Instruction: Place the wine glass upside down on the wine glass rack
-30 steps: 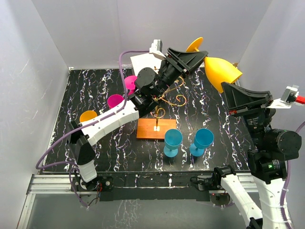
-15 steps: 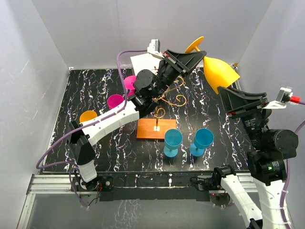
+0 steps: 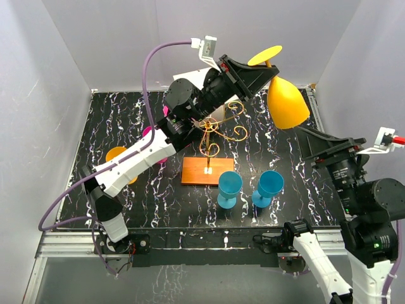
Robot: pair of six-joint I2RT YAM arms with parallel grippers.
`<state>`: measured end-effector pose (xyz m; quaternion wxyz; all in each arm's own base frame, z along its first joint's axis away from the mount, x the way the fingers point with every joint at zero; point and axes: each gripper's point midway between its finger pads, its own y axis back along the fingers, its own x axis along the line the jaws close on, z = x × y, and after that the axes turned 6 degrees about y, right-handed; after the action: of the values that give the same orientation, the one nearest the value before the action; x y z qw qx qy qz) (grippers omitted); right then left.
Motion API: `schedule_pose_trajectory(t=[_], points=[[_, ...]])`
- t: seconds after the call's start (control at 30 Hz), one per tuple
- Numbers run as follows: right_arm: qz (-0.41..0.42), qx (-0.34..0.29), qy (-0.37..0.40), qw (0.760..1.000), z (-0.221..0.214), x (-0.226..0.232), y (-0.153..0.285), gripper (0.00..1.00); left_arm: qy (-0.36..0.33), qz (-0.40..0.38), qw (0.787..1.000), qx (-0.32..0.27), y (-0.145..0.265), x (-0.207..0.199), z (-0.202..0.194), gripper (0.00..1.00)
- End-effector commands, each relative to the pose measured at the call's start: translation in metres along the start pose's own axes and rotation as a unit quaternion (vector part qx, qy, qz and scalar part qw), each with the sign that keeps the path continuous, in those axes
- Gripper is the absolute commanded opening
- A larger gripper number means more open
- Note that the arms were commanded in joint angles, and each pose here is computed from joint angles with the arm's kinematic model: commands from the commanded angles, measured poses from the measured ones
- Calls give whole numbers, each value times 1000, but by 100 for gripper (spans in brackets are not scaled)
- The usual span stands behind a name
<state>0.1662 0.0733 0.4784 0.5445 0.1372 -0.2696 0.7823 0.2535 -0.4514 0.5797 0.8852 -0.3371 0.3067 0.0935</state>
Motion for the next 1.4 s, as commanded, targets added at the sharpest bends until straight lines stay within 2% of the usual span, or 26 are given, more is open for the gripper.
schedule_pose_trajectory(t=[0.0,0.13,0.23,0.43,0.53,0.67,0.77,0.87,0.93,1.07,1.37], points=[[-18,-12,7,1000,17,3,16,69,-112,-67,991,28,12,-37,8,0],[8,-10,-13,1000,27,21,15,69,-163,-109,979,58,23,-44,-6,0],[64,11,-54,996,28,48,11,69,-196,-128,970,63,33,-48,-9,0],[161,44,-163,973,32,90,-3,66,-239,-180,950,85,50,-54,-26,0],[133,76,-219,964,26,86,-23,62,-253,-199,941,102,55,-52,-37,0],[107,94,-254,957,24,82,-37,56,-265,-200,935,121,56,-43,-47,0],[75,95,-274,954,21,72,-41,47,-269,-205,932,128,56,-41,-52,0],[54,96,-287,951,17,65,-43,35,-270,-219,928,135,59,-41,-57,0],[49,99,-295,949,15,63,-43,31,-272,-223,926,139,59,-40,-60,0],[39,103,-301,947,14,62,-44,29,-275,-233,921,146,60,-39,-65,0],[30,89,-283,955,26,62,-44,31,-271,-239,920,153,60,-35,-72,0]])
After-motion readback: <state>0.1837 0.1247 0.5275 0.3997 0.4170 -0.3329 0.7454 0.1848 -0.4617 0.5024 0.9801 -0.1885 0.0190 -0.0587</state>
